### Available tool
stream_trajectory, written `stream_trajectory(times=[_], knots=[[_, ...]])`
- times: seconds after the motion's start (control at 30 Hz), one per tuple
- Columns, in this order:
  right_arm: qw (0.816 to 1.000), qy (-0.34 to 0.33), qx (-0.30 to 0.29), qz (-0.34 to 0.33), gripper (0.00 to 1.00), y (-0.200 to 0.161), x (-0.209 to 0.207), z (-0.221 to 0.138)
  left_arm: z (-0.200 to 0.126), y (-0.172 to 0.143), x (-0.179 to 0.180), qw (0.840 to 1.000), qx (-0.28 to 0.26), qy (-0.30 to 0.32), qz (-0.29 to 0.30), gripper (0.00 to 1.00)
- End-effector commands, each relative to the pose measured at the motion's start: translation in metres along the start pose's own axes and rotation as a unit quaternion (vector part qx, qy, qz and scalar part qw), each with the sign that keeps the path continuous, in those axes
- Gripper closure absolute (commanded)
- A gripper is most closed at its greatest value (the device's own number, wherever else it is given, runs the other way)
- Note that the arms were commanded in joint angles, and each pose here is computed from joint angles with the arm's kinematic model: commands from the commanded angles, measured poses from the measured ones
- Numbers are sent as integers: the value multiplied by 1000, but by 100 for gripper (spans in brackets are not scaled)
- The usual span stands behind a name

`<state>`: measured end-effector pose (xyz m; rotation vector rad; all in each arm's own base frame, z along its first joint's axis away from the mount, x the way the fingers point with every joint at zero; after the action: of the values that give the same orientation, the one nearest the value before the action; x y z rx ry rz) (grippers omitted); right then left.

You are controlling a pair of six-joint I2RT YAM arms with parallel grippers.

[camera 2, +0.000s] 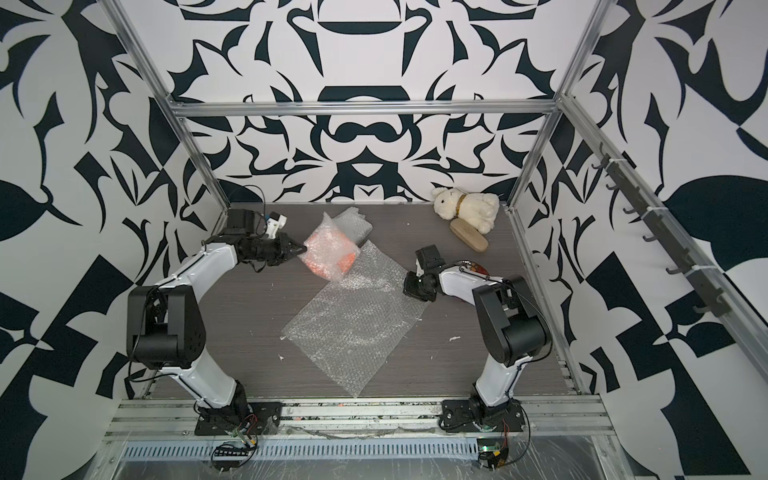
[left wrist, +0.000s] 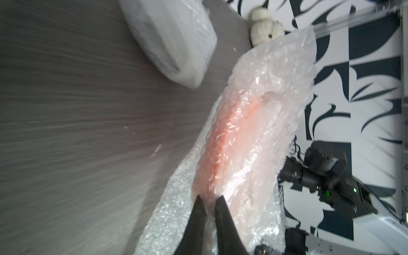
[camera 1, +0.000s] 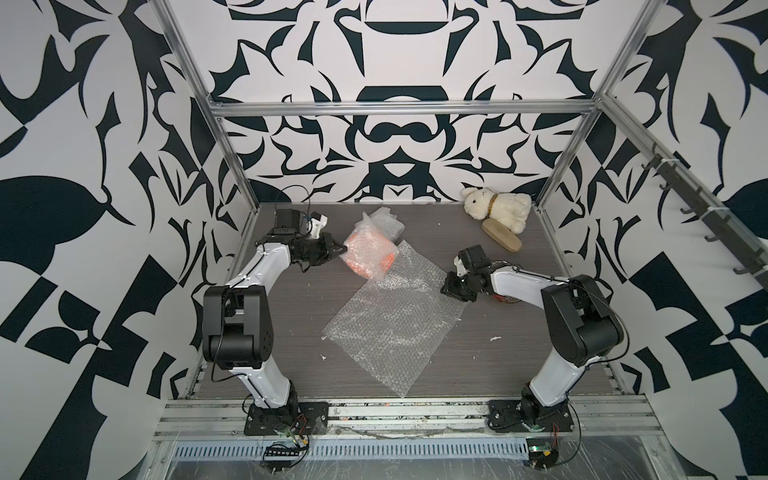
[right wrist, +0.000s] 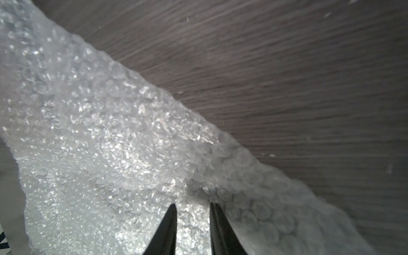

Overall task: Unpack dinner plates from bubble wrap
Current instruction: Place the bubble wrap at the center of the board.

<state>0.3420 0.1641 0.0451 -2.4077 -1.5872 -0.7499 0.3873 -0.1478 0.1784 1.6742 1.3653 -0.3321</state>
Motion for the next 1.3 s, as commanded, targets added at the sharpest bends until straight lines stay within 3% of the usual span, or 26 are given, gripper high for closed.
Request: stream_trajectory(times=[0.0, 0.3, 0.7, 0.83, 0.97, 1.07, 1.13, 1.27], knots=[[1000, 5, -19, 1, 69, 5, 6, -8, 18, -32, -27, 998, 48, -28, 10, 89], [1000, -3, -31, 5, 69, 6, 2, -12, 70, -95, -39, 990, 117, -73, 6, 89], [999, 13, -48, 3, 69, 8, 10, -30, 101, -124, -10, 986, 145, -81, -20, 87], [998, 37, -49, -15, 69, 6, 19, -38, 108, -132, 4, 986, 155, -64, -21, 81], [995, 82, -46, -43, 69, 3, 35, -52, 111, -139, 13, 984, 168, -51, -21, 68], [991, 107, -27, -69, 69, -5, 48, -56, 106, -139, 16, 985, 170, -21, -5, 43], [989, 117, -18, -92, 69, -12, 56, -57, 97, -134, 15, 986, 166, 2, 14, 32], [981, 132, -7, -139, 69, -28, 73, -59, 75, -118, 3, 986, 150, 40, 53, 22]])
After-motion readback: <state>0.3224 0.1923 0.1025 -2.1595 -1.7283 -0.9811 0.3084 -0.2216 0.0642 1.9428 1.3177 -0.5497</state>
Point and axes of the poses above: each gripper's point midway between its finger pads, its own z axis out along the fingers, its own x axis along the line the jaws close on, y = z × x, the point moved 2 cm from there along -z, back along the fingers, and after that the axes turned 11 degrees about z, right-handed, at the moved point
